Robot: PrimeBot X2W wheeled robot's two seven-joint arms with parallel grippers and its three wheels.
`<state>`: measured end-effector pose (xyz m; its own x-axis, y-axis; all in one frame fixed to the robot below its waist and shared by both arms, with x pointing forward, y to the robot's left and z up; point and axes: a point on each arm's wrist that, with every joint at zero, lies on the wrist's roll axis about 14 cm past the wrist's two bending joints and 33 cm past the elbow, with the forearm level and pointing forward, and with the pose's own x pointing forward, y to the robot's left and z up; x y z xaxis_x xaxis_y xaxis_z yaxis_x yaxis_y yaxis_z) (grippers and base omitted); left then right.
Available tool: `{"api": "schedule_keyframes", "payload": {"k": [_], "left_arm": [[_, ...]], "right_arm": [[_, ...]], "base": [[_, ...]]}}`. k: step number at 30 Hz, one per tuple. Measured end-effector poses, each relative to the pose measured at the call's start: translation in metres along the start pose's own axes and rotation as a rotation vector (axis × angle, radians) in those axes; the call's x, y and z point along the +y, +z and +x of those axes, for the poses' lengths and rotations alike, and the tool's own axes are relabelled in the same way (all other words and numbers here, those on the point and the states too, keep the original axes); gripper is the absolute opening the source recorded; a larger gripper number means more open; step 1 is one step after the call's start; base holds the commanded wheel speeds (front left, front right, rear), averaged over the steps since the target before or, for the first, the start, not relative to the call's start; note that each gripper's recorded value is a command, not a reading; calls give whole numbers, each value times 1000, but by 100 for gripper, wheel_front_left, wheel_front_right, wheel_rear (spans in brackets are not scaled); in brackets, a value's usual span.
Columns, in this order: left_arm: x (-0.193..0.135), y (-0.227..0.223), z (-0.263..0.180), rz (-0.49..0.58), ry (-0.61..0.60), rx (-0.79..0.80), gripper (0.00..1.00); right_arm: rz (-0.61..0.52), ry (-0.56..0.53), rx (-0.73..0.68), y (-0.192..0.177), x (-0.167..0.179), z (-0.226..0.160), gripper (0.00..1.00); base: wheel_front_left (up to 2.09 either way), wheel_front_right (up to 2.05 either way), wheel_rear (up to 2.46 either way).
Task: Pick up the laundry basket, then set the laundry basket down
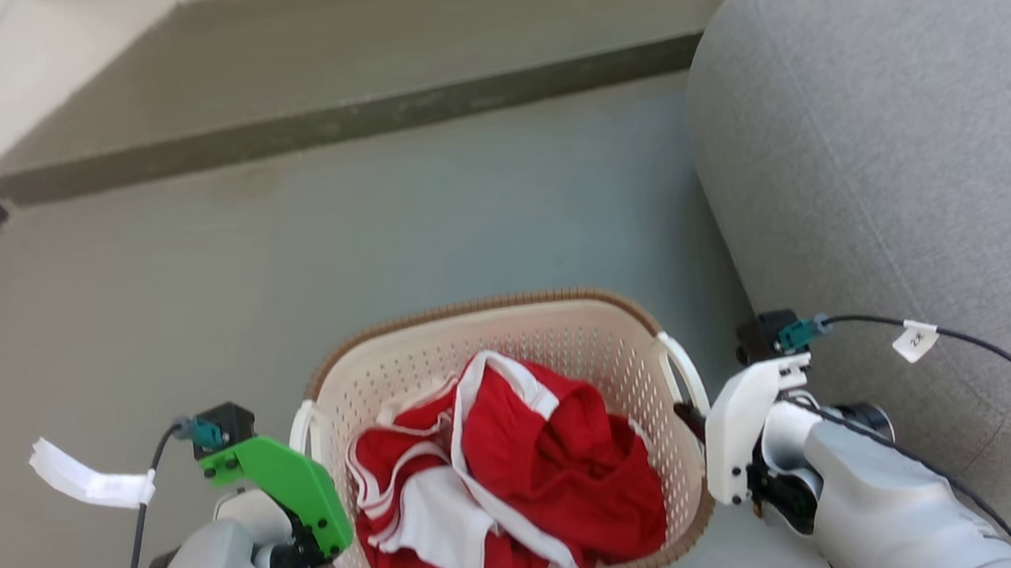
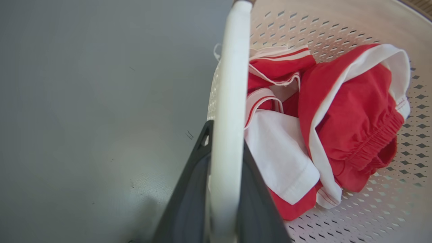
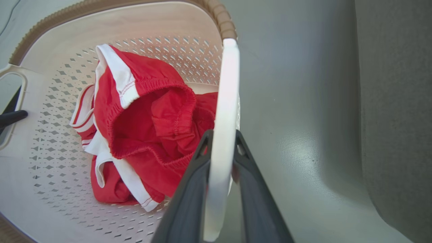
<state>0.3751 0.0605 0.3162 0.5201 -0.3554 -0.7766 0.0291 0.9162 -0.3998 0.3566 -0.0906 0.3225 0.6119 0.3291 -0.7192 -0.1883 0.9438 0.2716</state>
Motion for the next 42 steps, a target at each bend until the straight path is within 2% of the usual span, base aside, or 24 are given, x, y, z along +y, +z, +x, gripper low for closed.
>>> {"api": "schedule_keyframes", "payload": {"k": [16, 30, 42], "left_arm": [[-9, -8, -31, 9, -11, -24, 0], [-4, -34, -43, -50, -8, -8, 0], [-4, -38, -46, -57, -9, -8, 0]], "right_arm": [[24, 3, -2, -5, 10, -30, 0], [71, 5, 25, -28, 14, -40, 0], [71, 9, 15, -27, 16, -43, 0]], "base": [[0, 0, 0], [0, 0, 0], [0, 0, 0]]}}
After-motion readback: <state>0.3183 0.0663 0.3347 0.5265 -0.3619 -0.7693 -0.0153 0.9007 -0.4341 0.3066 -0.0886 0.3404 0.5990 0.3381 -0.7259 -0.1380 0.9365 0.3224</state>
